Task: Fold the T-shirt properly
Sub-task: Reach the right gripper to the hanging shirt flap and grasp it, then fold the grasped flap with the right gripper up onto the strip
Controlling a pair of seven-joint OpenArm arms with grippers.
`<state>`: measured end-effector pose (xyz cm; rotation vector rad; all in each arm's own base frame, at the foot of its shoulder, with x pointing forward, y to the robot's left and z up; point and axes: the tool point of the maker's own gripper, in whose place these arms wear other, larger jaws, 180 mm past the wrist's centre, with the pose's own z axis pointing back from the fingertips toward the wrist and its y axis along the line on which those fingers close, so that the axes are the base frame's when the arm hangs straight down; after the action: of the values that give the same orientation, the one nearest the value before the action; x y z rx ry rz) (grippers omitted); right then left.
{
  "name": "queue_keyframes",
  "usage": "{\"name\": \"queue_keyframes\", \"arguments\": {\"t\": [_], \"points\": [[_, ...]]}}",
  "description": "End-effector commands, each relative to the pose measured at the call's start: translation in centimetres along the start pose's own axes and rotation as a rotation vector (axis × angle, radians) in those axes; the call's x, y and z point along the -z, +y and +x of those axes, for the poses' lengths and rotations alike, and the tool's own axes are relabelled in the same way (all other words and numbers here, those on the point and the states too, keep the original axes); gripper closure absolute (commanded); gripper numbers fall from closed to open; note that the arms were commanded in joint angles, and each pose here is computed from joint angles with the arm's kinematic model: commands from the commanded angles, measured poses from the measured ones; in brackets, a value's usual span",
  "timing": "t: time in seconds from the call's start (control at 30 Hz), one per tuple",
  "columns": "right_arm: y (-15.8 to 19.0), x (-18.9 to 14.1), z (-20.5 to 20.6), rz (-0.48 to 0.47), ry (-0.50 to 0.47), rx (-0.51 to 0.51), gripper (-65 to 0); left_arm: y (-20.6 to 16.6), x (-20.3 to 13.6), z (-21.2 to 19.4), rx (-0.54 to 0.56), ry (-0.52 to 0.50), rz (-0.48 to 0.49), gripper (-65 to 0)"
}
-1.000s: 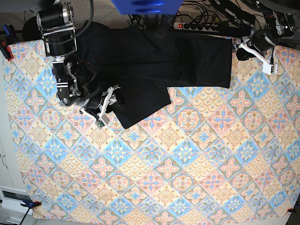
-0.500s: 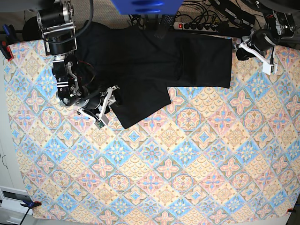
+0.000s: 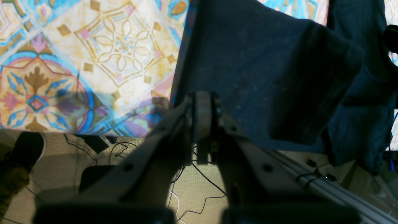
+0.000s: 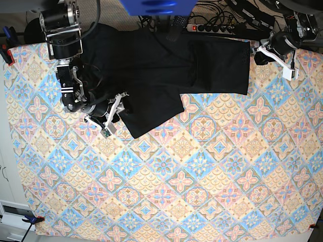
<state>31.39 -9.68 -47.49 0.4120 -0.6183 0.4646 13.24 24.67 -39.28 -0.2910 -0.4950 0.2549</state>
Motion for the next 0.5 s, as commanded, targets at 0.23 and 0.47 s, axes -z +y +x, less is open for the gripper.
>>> {"name": "queue_keyframes", "arguments": {"t": [0.23, 0.47], "points": [[-1.0, 0.6, -2.9, -0.044, 0.117, -0.078, -28.1, 0.0, -0.4, 0.7, 0.015, -0.023, -0.003, -0.7], [3.2, 2.3, -4.2, 0.047, 0.182, -0.188, -17.5, -0.1, -0.4, 0.7, 0.016, -0.023, -0.004, -0.7]]}}
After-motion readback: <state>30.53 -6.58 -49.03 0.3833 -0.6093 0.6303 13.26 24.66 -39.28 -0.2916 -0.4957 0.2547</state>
